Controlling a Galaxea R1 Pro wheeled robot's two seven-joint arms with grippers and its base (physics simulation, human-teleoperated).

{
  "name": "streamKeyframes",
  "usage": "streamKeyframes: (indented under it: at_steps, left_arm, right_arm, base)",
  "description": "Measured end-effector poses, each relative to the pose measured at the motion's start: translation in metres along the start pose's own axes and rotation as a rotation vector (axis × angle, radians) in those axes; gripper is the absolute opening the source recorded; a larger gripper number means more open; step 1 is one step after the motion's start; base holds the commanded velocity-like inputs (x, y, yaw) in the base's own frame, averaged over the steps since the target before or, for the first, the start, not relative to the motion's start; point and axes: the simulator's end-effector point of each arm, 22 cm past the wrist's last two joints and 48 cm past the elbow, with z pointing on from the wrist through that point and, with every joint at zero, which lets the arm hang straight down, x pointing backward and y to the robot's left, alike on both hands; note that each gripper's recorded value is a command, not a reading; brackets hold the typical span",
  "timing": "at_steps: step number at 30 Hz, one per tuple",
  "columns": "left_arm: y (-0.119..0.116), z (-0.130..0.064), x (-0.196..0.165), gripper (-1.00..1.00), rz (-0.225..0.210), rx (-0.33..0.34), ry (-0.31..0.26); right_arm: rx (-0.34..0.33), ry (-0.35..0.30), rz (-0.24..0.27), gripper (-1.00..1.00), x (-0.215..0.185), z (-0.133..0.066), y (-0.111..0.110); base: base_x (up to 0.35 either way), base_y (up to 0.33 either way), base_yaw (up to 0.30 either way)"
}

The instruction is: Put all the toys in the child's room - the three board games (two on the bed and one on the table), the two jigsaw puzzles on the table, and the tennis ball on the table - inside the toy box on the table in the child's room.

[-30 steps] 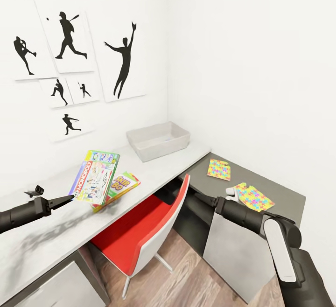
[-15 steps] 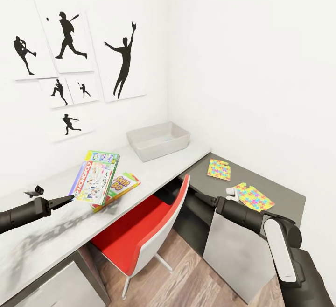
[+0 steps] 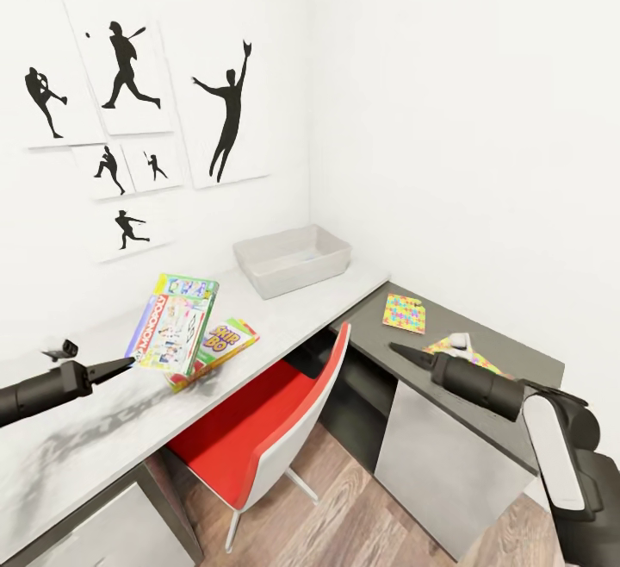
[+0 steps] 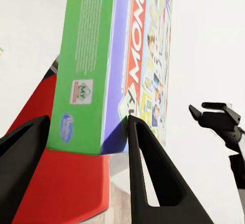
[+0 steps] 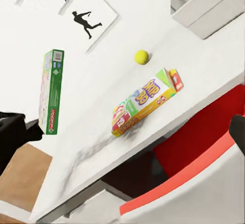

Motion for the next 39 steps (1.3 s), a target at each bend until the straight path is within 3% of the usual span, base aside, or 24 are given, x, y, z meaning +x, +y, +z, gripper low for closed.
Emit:
streamKeyframes:
  at_steps: [5,8,15,30,39]
  left_arm:
    - [-0.002,0.001,-0.001,-1.0,0.003,0.003,0.001]
    - [-0.007,0.003,-0.002,-1.0,0.016,0.01,0.003]
    - [-0.021,0.009,-0.005,-1.0,0.066,0.029,0.014]
    - [-0.025,0.008,-0.007,-1.0,0.076,0.032,0.012]
    - [-0.026,0.008,-0.008,-1.0,0.077,0.033,0.009]
  right_arm:
    - [-0.219,-0.071,-0.016,1.0,-0.02,-0.036,0.039]
    - [-0.256,-0.085,-0.027,1.0,-0.023,-0.042,0.046]
    - [-0.268,-0.083,-0.028,1.0,-0.022,-0.041,0.049]
    - [-0.265,-0.097,-0.058,1.0,-0.025,-0.042,0.051]
    - [-0.262,-0.097,-0.059,1.0,-0.025,-0.041,0.051]
  base:
    - [0.0,0.0,0.0]
    - [0.053,0.0,0.0]
    - [0.219,0.0,0.0]
    - [0.151,0.024,-0.156]
    - [0.136,-0.068,-0.021]
